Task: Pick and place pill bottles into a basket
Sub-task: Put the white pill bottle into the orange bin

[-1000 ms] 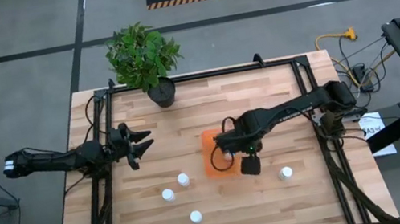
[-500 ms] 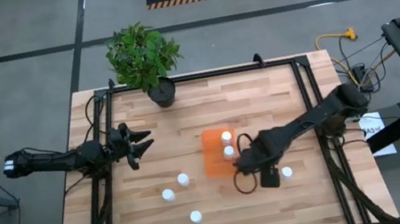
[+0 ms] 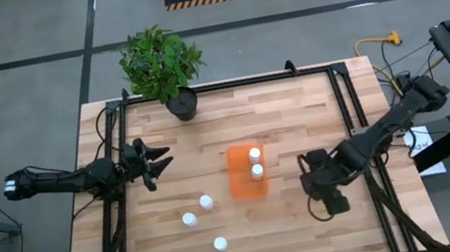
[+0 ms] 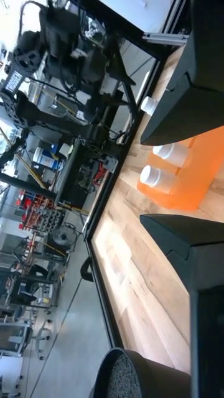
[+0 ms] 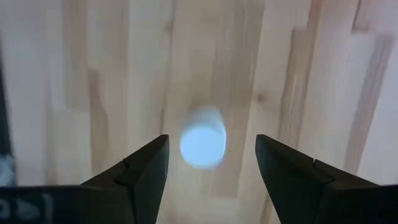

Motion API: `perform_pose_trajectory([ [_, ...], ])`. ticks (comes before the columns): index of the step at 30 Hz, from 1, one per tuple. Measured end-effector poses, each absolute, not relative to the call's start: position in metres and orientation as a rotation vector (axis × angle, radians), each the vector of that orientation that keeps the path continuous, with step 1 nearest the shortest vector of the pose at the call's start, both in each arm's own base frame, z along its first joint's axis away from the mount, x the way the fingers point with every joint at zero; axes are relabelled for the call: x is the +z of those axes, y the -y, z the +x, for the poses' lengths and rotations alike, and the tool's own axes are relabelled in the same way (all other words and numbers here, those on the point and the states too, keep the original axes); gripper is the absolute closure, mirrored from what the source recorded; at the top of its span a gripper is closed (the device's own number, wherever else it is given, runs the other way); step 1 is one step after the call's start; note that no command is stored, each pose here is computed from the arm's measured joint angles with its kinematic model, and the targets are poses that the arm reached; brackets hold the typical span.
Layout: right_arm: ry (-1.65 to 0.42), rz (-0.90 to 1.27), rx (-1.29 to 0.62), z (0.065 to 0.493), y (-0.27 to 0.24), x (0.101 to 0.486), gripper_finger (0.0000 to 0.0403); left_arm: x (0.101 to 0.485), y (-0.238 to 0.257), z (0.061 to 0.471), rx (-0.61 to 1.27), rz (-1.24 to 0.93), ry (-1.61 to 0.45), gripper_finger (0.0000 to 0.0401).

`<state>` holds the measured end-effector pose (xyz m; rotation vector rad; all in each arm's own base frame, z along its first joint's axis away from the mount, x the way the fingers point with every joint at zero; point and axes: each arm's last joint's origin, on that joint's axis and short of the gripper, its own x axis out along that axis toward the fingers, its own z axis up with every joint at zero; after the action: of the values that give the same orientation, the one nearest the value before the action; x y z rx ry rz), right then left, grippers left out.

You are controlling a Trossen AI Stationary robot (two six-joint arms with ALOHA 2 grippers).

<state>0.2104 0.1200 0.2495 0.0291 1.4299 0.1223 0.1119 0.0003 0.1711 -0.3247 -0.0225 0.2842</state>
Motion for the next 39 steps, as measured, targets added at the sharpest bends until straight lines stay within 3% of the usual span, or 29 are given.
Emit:
perform_pose_trajectory([
  [8,-1.482,0.008,0.112,0.194,-0.113,0.225,0.0175,0.171,0.000,0.112,0.284,-0.325,0.023,0.0228],
  [39,-1.388,0.039,0.194,0.202,-0.121,0.219,0.0172,0.171,0.000,0.112,0.284,-0.325,0.023,0.0228],
])
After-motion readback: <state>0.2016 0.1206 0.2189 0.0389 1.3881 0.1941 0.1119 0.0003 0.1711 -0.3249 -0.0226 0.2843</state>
